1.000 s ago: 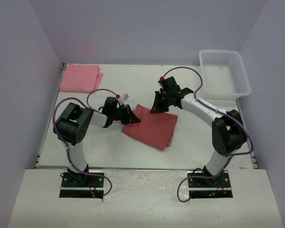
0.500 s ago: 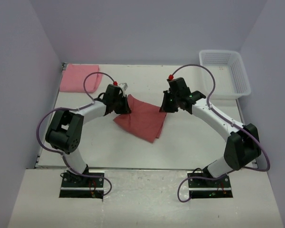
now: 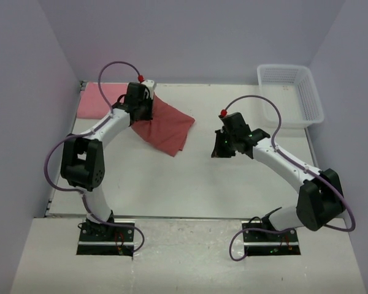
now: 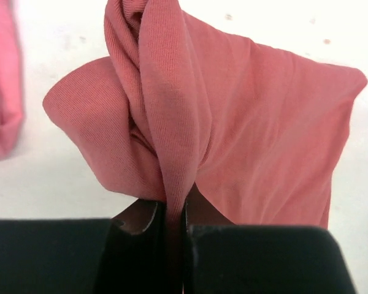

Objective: Fold and stack the t-shirts
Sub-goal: Put the neatly folded tshirt into the corner of the board with the left arm

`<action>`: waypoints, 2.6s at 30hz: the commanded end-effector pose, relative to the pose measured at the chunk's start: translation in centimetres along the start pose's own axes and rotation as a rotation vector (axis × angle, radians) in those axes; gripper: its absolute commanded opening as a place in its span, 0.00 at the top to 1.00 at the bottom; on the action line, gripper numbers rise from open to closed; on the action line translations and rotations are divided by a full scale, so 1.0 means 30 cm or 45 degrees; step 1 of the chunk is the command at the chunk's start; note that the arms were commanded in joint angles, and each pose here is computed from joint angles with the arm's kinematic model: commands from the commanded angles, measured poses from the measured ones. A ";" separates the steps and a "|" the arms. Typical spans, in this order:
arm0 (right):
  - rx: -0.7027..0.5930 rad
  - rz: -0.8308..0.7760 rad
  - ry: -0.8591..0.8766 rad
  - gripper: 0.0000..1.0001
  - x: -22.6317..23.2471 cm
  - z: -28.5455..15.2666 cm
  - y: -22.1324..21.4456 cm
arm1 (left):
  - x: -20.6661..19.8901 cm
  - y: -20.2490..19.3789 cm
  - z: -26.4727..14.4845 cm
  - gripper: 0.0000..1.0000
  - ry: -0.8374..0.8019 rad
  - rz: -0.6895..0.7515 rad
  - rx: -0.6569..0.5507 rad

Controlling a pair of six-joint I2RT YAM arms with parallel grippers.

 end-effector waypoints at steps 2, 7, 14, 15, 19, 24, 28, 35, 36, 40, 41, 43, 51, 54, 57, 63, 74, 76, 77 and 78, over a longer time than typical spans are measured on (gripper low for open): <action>-0.082 -0.031 0.086 1.00 0.028 -0.054 0.003 | 0.104 0.138 0.034 1.00 0.136 0.116 -0.082; -0.077 -0.046 0.097 1.00 0.030 -0.074 -0.029 | 0.172 0.269 0.069 1.00 0.172 0.181 -0.147; -0.011 -0.058 0.055 1.00 0.010 -0.044 -0.074 | 0.246 0.427 0.060 1.00 0.260 0.278 -0.253; -0.006 -0.055 0.052 1.00 0.007 -0.041 -0.077 | 0.245 0.464 0.045 1.00 0.260 0.282 -0.283; 0.005 -0.051 0.052 1.00 0.004 -0.032 -0.089 | 0.289 0.519 0.028 1.00 0.294 0.295 -0.305; 0.047 -0.049 0.017 1.00 -0.013 -0.008 -0.108 | 0.301 0.578 -0.003 1.00 0.318 0.311 -0.331; 0.047 -0.044 0.006 1.00 -0.017 -0.005 -0.109 | 0.346 0.613 -0.033 1.00 0.342 0.306 -0.356; 0.054 -0.042 -0.025 1.00 -0.030 0.000 -0.107 | 0.403 0.632 -0.065 1.00 0.344 0.273 -0.376; 0.055 -0.041 -0.029 1.00 -0.031 0.002 -0.107 | 0.406 0.637 -0.071 1.00 0.345 0.273 -0.384; 0.068 -0.041 -0.024 1.00 -0.030 0.009 -0.112 | 0.429 0.668 -0.110 1.00 0.344 0.260 -0.422; 0.066 -0.042 -0.024 1.00 -0.031 0.007 -0.112 | 0.432 0.672 -0.113 1.00 0.342 0.253 -0.429; 0.060 -0.045 -0.031 1.00 -0.035 0.003 -0.115 | 0.482 0.675 -0.115 1.00 0.356 0.229 -0.428; 0.078 -0.042 -0.046 1.00 -0.043 0.016 -0.124 | 0.513 0.685 -0.127 1.00 0.368 0.208 -0.439; 0.076 -0.046 -0.040 1.00 -0.039 0.019 -0.118 | 0.510 0.709 -0.164 1.00 0.357 0.207 -0.482; 0.083 -0.045 -0.036 1.00 -0.039 0.026 -0.125 | 0.514 0.727 -0.186 1.00 0.355 0.197 -0.501; 0.099 -0.045 -0.031 1.00 -0.042 0.041 -0.135 | 0.492 0.736 -0.196 1.00 0.308 0.186 -0.513; 0.106 -0.043 -0.012 1.00 -0.037 0.055 -0.136 | 0.451 0.770 -0.267 1.00 0.261 0.185 -0.571; 0.109 -0.046 -0.011 1.00 -0.037 0.056 -0.139 | 0.449 0.775 -0.278 1.00 0.265 0.187 -0.577; 0.107 -0.045 -0.010 1.00 -0.037 0.056 -0.137 | 0.444 0.778 -0.288 1.00 0.260 0.185 -0.585; 0.110 -0.044 -0.011 1.00 -0.038 0.057 -0.138 | 0.434 0.781 -0.294 1.00 0.240 0.185 -0.589</action>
Point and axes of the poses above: each gripper's point midway between its finger pads, its own z axis out along the fingers, its own x axis along the line the jaws close on, y = z × x, the point moved 4 cm from there along -z, back along the fingers, and after that the axes turned 13 degrees about -z, right-handed, at the moved point
